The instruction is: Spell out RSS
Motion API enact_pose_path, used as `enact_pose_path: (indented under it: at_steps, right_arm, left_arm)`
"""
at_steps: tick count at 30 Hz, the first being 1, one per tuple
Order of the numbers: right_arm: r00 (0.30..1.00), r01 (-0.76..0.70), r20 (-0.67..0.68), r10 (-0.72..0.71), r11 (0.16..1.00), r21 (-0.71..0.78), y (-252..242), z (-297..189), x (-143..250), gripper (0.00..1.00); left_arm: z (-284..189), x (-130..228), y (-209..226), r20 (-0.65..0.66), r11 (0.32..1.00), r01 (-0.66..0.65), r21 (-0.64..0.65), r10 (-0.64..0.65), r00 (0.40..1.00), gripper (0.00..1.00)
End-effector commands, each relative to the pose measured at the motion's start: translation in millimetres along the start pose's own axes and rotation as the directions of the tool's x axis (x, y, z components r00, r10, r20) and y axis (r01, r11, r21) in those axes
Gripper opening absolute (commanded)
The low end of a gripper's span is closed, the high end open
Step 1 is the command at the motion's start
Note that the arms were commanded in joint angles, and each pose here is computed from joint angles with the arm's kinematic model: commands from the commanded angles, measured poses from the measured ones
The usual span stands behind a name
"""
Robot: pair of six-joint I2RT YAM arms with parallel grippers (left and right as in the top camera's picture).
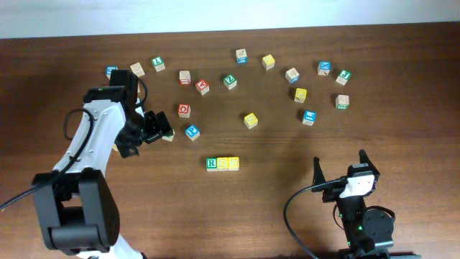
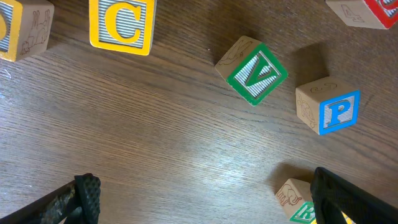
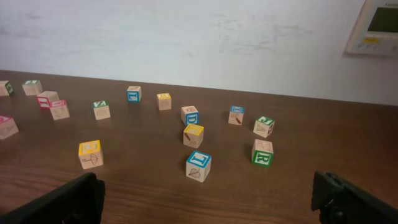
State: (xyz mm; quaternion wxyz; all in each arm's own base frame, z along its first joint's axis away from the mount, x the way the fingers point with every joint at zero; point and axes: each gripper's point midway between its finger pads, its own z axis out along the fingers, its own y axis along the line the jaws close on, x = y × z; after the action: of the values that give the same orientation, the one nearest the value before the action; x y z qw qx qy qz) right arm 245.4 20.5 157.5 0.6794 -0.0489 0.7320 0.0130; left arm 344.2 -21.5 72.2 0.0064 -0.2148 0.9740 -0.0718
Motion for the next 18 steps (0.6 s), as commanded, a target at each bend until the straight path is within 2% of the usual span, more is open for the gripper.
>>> enact_pose_path:
  at_steps: [1, 10, 14, 16, 18]
  right_arm:
    - [1.0, 0.022, -0.004, -0.022, 1.0, 0.009, -2.1, -0.1, 2.2, 0.98]
    - [1.0, 0.022, -0.003, -0.022, 1.0, 0.009, -2.0, -0.1, 2.0, 0.98]
    - [1.0, 0.022, -0.003, -0.022, 1.0, 0.009, -2.0, -0.1, 2.0, 0.98]
    - [1.0, 0.022, -0.003, -0.022, 1.0, 0.009, -2.0, -0.1, 2.0, 0.98]
    - [1.0, 0.022, -0.003, -0.022, 1.0, 0.009, -2.0, -0.1, 2.0, 0.98]
  left_arm:
    - [-7.5, -3.2, -1.6, 0.024, 1.0, -0.008, 0.006, 0.008, 1.0, 0.99]
    - [-7.5, -3.2, -1.6, 0.024, 1.0, -0.008, 0.006, 0.008, 1.0, 0.99]
    - [-8.2, -0.3, 2.5, 0.016, 0.994, -0.111, -0.019, 0.111, 0.994, 0.99]
    - [-26.4, -10.5, -11.5, 0.12, 0.97, -0.243, 0.003, 0.241, 0.963, 0.99]
    - [-63.2, -5.2, -24.8, 0.266, 0.946, -0.323, 0.022, 0.306, 0.914, 0.99]
